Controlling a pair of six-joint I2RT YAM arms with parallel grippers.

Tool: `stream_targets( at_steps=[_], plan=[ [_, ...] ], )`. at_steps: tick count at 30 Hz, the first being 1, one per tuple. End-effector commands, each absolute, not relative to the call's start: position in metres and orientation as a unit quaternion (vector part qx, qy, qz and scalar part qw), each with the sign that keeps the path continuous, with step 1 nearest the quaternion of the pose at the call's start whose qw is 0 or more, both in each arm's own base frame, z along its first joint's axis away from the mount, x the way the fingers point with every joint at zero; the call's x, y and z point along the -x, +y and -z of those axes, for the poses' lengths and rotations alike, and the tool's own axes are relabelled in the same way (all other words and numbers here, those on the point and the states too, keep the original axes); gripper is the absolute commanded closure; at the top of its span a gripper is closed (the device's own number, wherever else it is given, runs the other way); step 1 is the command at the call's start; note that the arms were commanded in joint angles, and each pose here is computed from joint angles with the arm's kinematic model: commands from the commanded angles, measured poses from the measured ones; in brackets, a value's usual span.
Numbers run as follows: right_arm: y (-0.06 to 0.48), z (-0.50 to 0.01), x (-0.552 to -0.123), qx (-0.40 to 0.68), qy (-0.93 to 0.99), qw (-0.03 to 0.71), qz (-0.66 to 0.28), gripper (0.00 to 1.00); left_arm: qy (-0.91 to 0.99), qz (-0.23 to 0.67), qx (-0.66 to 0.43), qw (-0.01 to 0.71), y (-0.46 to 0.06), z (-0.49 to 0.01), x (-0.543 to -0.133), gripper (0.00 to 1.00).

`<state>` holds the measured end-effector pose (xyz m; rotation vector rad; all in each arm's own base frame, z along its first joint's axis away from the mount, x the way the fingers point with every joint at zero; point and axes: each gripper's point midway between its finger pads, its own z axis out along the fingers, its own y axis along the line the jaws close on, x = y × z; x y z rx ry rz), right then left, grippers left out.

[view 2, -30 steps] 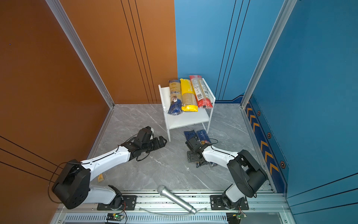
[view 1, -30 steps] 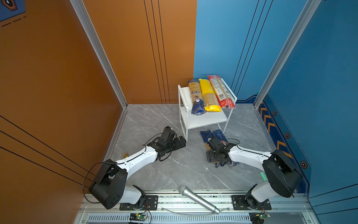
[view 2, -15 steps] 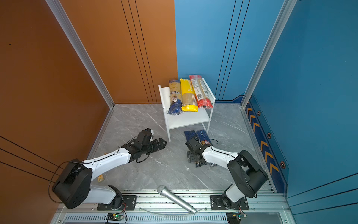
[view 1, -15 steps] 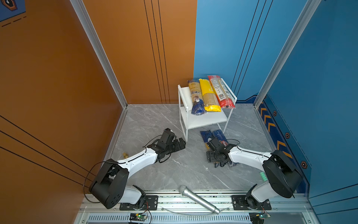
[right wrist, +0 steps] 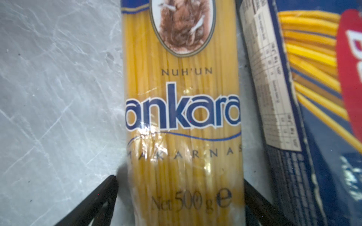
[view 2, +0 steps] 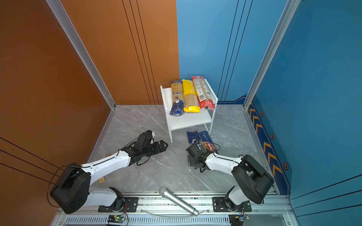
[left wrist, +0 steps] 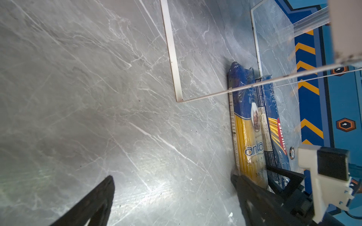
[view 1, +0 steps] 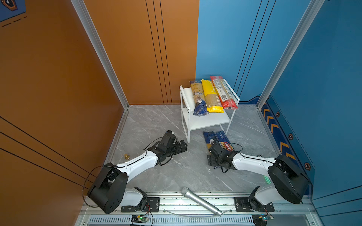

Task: Arrange pasta packages on shelves
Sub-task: Rotate the pasta bag at the center of the table, then pick up the pasta bag from the center of the table.

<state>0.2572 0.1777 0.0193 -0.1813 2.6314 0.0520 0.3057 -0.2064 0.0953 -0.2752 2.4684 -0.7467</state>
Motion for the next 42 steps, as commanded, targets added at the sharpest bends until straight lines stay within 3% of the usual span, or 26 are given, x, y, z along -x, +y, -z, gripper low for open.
stream_targets(
  at_steps=[1, 24, 42],
  plan=[
    [0.155, 0.015, -0.224, 0.09, 0.979, 0.182, 0.031, 0.11, 0.923, 0.266, 0.092, 0.263, -0.2, -0.09, -0.299, 0.02],
    [0.154, 0.04, -0.212, 0.075, 0.973, 0.217, 0.015, 0.15, 0.923, 0.261, 0.09, 0.268, -0.194, -0.092, -0.293, 0.02],
    [0.152, 0.045, -0.206, 0.076, 0.971, 0.226, -0.004, 0.32, 0.924, 0.261, 0.085, 0.265, -0.199, -0.089, -0.293, 0.02]
  ],
)
